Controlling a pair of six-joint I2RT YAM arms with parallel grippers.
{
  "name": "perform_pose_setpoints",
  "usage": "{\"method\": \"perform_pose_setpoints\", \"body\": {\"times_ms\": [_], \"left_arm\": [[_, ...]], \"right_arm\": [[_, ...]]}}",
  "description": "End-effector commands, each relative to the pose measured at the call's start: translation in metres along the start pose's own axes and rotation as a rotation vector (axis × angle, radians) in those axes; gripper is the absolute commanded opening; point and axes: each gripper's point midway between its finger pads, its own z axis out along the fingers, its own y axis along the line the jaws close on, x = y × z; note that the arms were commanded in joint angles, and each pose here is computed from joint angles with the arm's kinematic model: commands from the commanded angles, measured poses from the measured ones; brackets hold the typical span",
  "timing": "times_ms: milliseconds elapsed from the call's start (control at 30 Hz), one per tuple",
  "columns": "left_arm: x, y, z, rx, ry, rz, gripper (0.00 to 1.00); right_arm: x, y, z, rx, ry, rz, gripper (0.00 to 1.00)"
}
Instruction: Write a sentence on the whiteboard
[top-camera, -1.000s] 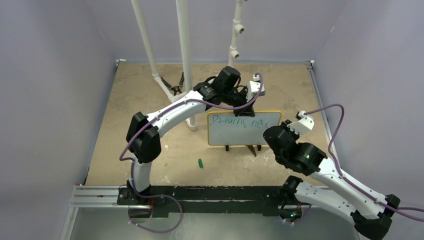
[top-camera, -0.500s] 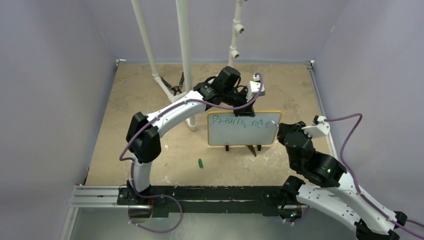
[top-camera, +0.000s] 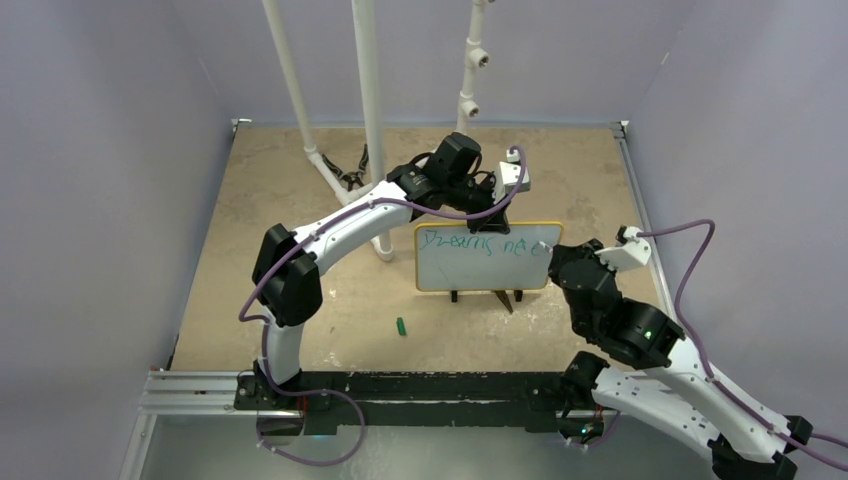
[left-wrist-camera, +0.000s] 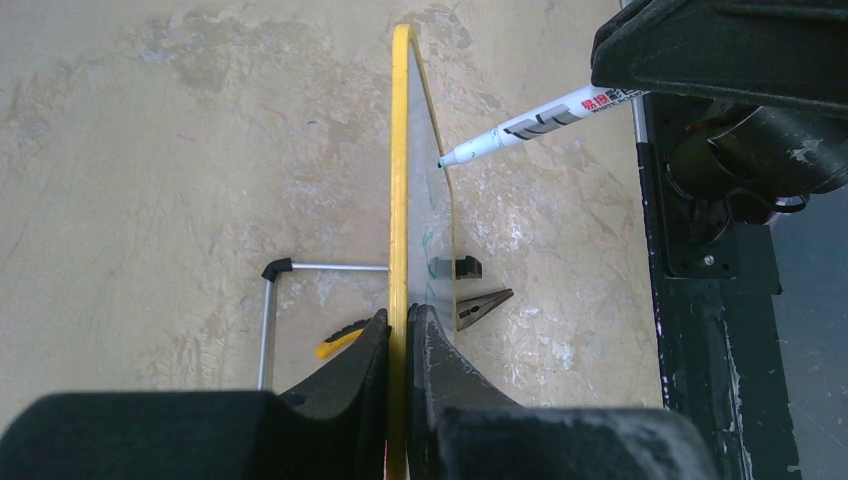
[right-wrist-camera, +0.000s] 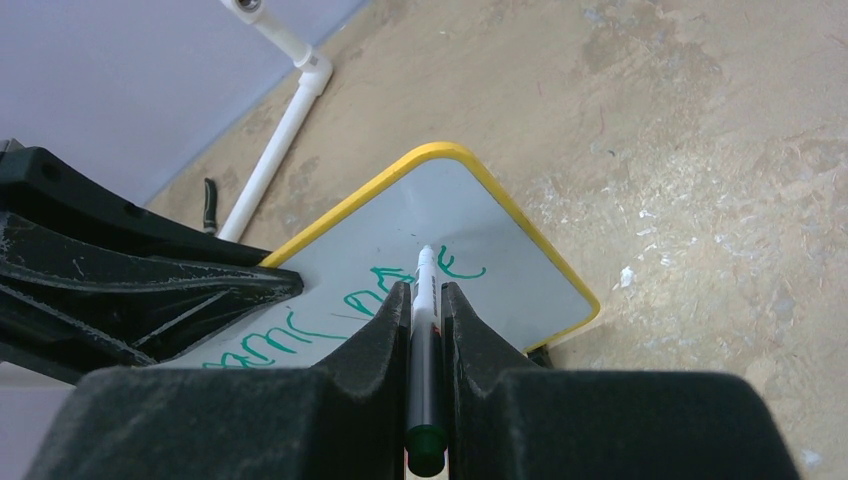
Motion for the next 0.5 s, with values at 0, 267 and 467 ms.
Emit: {"method": "perform_pose_setpoints", "body": {"times_ms": [0,267,467], "left_arm": [[0.0107,-0.0016,-0.0058,-0.008,0.038,0.022,0.00],[0.0104,-0.0017,-0.0064,-0.007,0.037,0.022,0.00],[0.0104,-0.0019,-0.0061,-0.005,0.037,0.022,0.00]], "right_arm": [[-0.0001,-0.0001,0.0023,0.009,-0.012,-0.004,0.00],[0.0057,-0.0016,0.0060,0.033,-0.006,-0.022,0.00],[0.0070,-0.0039,0.0076,0.041,-0.015,-0.022,0.00]]}}
